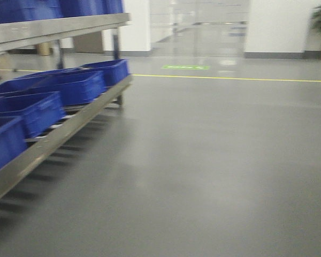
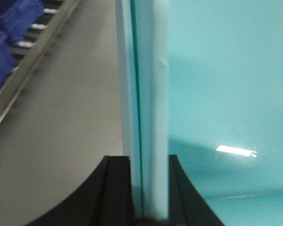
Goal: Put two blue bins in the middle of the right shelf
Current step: 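Drive the base away from the shelf carrying the teal bin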
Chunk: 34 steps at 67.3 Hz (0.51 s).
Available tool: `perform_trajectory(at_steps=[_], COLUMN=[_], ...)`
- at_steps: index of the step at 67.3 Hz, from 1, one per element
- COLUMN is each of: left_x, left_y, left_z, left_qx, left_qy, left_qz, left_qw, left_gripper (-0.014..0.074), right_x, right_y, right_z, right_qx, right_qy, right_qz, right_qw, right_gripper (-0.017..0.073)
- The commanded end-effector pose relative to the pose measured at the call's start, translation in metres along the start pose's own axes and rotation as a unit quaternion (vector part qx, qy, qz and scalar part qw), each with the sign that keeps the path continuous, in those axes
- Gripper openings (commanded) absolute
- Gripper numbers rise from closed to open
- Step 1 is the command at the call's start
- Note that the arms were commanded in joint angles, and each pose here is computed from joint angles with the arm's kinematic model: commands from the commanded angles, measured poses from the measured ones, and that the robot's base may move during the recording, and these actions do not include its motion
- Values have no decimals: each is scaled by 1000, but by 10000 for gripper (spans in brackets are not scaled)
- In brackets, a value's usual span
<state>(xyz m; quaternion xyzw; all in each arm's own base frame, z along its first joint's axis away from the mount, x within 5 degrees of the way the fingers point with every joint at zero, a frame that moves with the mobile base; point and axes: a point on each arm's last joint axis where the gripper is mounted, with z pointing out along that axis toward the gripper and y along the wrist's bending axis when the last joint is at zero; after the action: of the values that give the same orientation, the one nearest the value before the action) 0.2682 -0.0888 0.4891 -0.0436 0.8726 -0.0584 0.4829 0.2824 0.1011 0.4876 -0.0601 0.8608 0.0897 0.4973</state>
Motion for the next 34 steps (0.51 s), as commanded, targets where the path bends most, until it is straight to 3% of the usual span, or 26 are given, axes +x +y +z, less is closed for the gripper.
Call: perform_trajectory(at_steps=[1,34], left_x=[-13,-13], left_y=[-4,-4], left_z=[-11,-11], left_qx=[30,30], left_qy=[-63,-63], left_qz=[-2,-2], left_qw=[998,998], left_gripper=[-111,-111], right_x=[-12,-12], right_y=[3,3], right_z=[-13,-13], right_qx=[-19,-19], right_qy=[-55,-55], right_qz=[-1,-1], right_qw=[998,998], right_gripper=[-163,-163])
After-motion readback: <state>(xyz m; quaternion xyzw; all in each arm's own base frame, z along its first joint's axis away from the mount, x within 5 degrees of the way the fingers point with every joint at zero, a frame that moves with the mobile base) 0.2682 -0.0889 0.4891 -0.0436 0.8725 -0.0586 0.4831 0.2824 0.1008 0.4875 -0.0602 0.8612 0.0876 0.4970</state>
